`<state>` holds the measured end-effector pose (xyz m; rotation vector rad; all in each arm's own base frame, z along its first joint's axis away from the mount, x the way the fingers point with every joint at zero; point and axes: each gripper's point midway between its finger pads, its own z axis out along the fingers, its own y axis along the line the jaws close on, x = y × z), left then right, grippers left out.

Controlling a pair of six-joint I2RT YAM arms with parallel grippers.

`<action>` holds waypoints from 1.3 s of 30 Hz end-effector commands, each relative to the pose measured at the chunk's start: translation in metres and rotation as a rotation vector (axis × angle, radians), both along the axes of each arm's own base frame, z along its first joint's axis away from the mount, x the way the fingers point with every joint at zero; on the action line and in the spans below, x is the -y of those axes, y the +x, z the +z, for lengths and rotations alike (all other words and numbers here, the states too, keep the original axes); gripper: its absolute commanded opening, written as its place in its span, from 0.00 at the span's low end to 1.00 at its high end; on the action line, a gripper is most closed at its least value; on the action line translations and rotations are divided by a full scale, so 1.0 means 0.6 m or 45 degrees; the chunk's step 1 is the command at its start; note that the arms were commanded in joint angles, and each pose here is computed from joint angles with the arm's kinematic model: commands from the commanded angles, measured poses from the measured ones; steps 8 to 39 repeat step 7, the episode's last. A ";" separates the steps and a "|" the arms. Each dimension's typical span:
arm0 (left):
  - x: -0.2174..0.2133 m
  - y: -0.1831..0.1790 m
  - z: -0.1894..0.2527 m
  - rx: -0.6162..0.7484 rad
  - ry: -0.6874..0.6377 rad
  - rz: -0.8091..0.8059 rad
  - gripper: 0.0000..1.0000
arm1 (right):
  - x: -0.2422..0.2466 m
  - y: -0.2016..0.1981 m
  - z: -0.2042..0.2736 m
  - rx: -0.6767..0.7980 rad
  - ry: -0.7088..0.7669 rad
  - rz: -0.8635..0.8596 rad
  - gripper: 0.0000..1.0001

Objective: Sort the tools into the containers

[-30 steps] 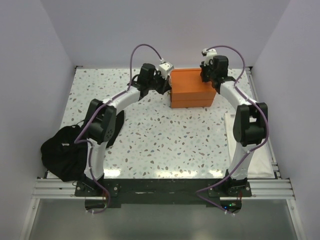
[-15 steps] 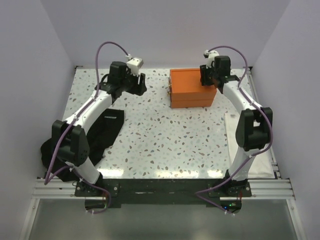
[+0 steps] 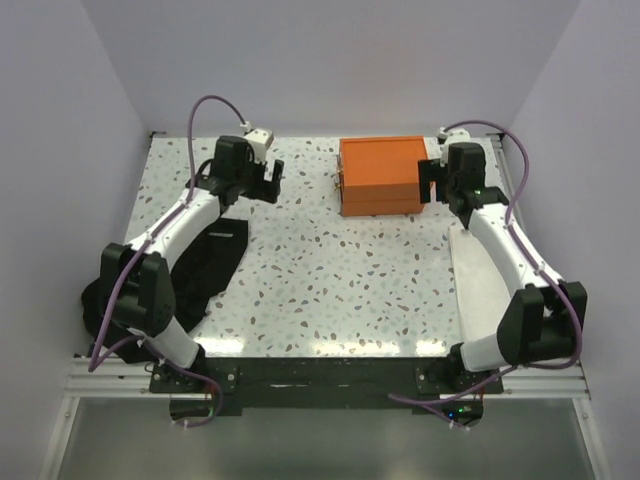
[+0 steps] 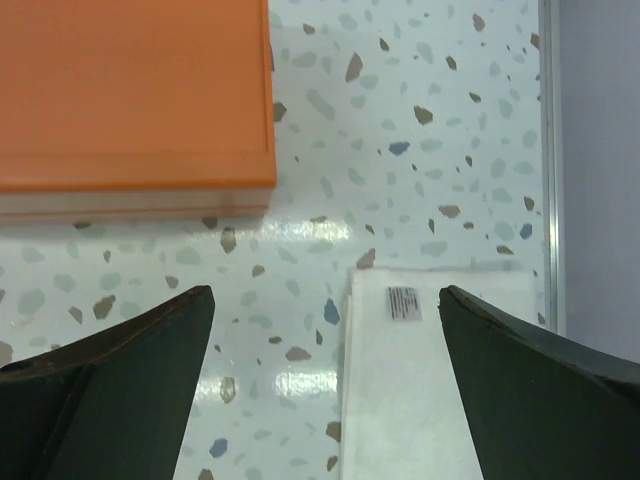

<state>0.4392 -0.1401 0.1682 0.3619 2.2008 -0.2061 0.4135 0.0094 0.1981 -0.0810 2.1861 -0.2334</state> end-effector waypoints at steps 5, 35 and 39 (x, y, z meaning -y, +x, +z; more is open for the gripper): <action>0.012 0.035 -0.007 0.001 -0.032 -0.005 1.00 | 0.037 -0.097 -0.008 -0.005 -0.062 -0.089 0.99; 0.017 0.038 -0.011 -0.014 -0.059 0.004 1.00 | 0.034 -0.104 -0.009 -0.009 -0.051 -0.072 0.99; 0.017 0.038 -0.011 -0.014 -0.059 0.004 1.00 | 0.034 -0.104 -0.009 -0.009 -0.051 -0.072 0.99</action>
